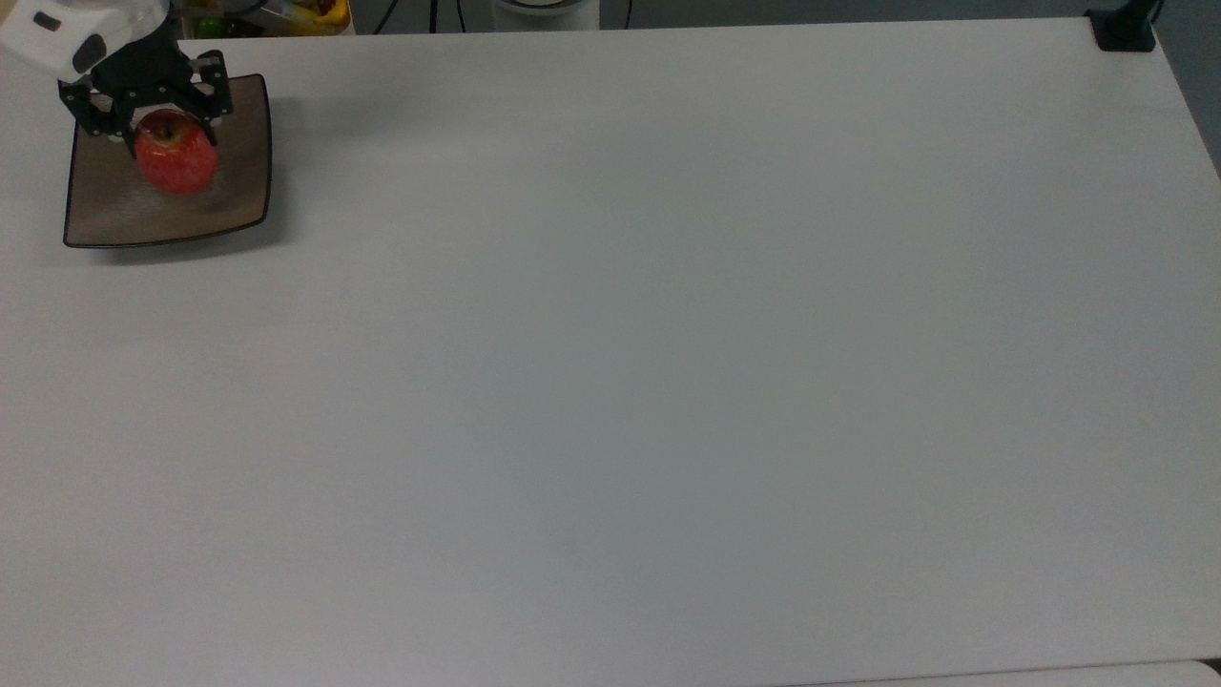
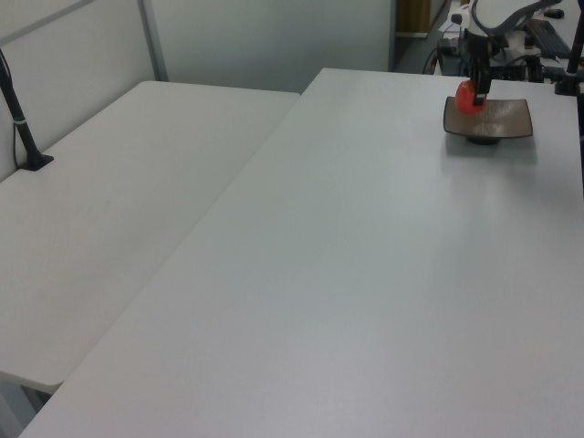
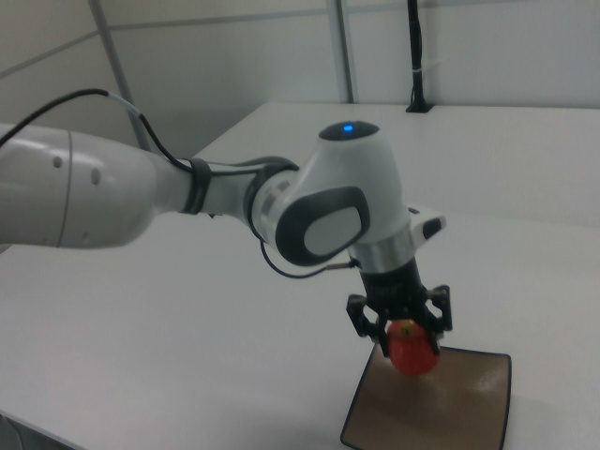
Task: Apples placed on a ceramic plate
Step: 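Lower the apple onto the center of the brown square plate, then open the gripper to release the apple and raise it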
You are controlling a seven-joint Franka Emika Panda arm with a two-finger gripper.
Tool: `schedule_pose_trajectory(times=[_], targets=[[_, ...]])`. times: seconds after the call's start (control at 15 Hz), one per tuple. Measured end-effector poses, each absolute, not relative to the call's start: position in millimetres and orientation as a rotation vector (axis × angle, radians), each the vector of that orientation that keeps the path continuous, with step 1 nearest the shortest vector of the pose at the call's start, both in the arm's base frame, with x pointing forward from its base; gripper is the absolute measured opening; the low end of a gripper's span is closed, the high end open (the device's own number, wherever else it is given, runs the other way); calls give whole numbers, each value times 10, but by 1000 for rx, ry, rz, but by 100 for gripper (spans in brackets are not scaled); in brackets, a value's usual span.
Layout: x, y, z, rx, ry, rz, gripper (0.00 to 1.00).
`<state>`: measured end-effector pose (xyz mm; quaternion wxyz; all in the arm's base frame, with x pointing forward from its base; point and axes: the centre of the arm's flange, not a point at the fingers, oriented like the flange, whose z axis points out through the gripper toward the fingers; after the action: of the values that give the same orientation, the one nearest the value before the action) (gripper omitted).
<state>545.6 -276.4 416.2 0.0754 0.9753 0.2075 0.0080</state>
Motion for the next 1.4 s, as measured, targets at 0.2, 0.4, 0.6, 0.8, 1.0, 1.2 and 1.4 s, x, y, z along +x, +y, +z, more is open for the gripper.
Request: schedule_pose_trajectory(times=[0.2,0.4,0.6,0.8,1.0,1.2,1.4], targets=[[5431,-2894,3860,2917,614,-5,72],[5410,-2946,3663,2927,608,-50,72],[5410,-2952,3604,2928,611,-65,80],[5409,-2950,3577,2929,612,-72,100],[5409,-2950,3578,2929,612,-72,100],[5414,-2951,3591,2928,612,-68,100],[5454,-2940,3759,2916,608,-24,100]])
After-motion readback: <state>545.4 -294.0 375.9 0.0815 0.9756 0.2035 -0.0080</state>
